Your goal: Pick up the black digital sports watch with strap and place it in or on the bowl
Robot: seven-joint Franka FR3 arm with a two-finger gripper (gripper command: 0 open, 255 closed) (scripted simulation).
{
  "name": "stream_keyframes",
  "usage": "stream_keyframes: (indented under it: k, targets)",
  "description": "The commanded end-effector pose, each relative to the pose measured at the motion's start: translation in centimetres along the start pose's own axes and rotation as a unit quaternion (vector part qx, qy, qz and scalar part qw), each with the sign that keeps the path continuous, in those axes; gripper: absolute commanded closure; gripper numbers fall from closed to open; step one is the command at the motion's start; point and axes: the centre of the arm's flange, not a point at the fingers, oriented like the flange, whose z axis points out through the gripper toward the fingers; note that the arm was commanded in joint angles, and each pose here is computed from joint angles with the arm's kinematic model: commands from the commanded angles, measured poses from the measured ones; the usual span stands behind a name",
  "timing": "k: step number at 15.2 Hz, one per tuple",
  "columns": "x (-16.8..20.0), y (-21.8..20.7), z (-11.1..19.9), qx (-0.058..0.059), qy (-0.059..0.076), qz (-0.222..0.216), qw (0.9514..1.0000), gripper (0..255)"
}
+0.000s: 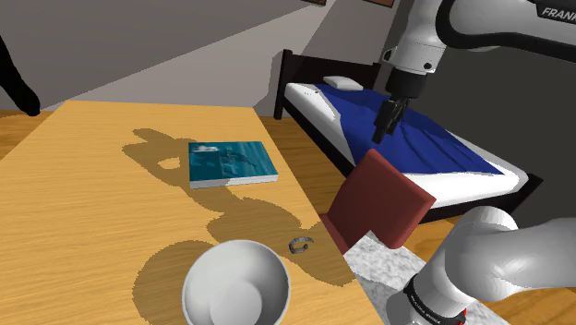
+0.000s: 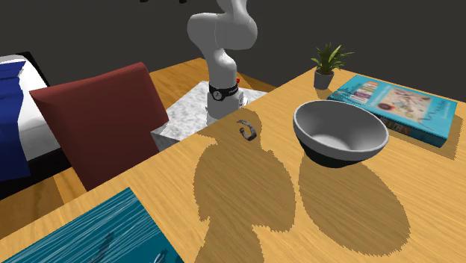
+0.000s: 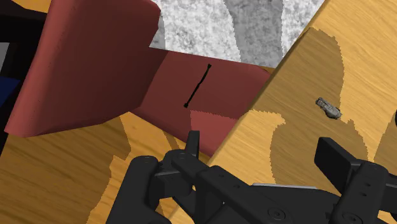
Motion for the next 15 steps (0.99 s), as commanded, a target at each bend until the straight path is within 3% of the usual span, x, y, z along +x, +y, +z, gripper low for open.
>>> stream_keyframes:
  k: [1,15]
  targets:
    - [0.0,0.0,0.0,0.0,0.0,0.0,1.0,0]
    - [-1.3,-12.1,14.4,-0.008,0.078,0.01,0.9968,0]
